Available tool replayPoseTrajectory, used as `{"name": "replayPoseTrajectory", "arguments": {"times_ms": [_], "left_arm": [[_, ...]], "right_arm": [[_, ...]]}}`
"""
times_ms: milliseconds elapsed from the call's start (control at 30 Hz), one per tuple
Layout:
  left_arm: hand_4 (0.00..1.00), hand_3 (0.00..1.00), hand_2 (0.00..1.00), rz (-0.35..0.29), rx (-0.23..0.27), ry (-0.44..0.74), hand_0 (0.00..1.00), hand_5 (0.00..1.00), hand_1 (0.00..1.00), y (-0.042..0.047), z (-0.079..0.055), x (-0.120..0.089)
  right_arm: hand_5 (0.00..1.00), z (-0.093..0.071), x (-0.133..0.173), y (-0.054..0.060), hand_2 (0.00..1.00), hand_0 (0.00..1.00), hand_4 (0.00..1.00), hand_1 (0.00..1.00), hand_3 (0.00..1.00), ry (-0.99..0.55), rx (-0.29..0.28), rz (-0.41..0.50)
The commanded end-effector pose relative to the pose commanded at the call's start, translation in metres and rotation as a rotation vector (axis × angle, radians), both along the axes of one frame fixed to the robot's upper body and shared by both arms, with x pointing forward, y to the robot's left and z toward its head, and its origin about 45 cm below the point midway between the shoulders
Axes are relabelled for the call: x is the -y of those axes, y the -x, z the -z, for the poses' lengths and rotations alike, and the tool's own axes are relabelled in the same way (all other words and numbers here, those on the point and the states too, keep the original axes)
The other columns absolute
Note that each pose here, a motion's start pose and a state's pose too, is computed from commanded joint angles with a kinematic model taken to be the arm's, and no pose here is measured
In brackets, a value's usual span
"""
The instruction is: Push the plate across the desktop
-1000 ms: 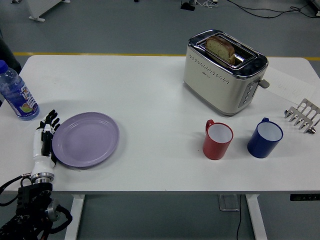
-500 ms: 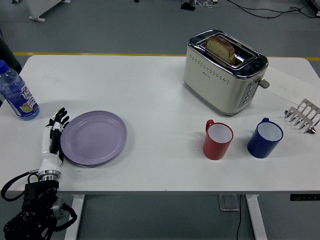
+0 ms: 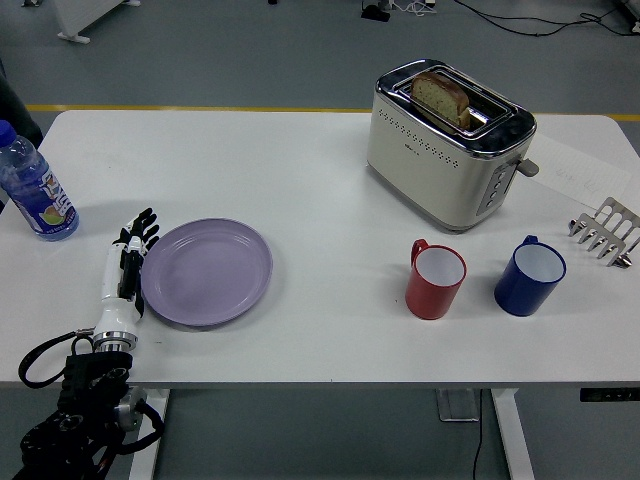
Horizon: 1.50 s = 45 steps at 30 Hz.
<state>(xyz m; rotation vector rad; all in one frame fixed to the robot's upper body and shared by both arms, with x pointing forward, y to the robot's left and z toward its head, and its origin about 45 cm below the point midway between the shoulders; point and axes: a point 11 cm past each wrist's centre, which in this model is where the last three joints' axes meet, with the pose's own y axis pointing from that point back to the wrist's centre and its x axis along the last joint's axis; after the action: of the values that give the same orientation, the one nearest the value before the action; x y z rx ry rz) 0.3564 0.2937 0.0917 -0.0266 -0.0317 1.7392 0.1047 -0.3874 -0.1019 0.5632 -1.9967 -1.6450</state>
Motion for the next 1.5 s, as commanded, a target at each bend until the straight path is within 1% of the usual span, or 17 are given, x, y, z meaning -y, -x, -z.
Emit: {"name": "replayPoseTrajectory", "arguments": {"times_ms": [100,333,667,933,1233,1333,1433,1500], "left_arm": [[0.515,0.841,0.880,0.023,-0.004,-0.002,0.824,0.998,0.855,-0.0003,0.001,0.006],[0.511,0.841,0.878,0.055,-0.008,0.005,0.821,0.998,0.852,-0.0005,0.002,0.017],[0.508,0.840,0.878,0.083,-0.001,0.027,0.819,0.998,0.851,-0.0022,-0.001,0.030],[0.508,0.841,0.878,0.097,-0.010,0.032,0.819,0.998,0.851,-0.0032,0.001,0.034],[0.503,0.842,0.878,0.146,-0.009,0.044,0.818,0.998,0.850,-0.0030,-0.001,0.050],[0.503,0.842,0.878,0.163,-0.013,0.045,0.818,0.998,0.850,-0.0024,0.000,0.056],[0.504,0.843,0.878,0.180,-0.022,0.049,0.817,0.998,0.849,-0.0002,0.002,0.061],[0.504,0.843,0.878,0.203,-0.028,0.049,0.817,0.998,0.849,0.0019,0.004,0.068]], "right_arm": [[0.584,0.000,0.000,0.000,0.632,0.541,0.482,0.530,0.656,0.000,0.000,-0.002],[0.583,0.000,-0.001,-0.001,0.633,0.540,0.481,0.530,0.656,-0.001,-0.002,-0.006],[0.587,-0.001,0.000,-0.003,0.633,0.541,0.483,0.531,0.657,-0.001,-0.010,-0.023],[0.586,-0.002,0.001,-0.005,0.633,0.541,0.482,0.531,0.657,0.001,-0.010,-0.034],[0.586,-0.002,0.001,-0.005,0.633,0.541,0.481,0.533,0.659,0.001,-0.012,-0.033],[0.586,-0.002,0.002,-0.005,0.633,0.541,0.481,0.533,0.659,0.001,-0.013,-0.035],[0.585,-0.003,0.002,-0.006,0.634,0.541,0.481,0.532,0.659,0.002,-0.013,-0.039],[0.585,-0.003,0.003,-0.006,0.634,0.541,0.481,0.532,0.659,0.003,-0.014,-0.041]]}}
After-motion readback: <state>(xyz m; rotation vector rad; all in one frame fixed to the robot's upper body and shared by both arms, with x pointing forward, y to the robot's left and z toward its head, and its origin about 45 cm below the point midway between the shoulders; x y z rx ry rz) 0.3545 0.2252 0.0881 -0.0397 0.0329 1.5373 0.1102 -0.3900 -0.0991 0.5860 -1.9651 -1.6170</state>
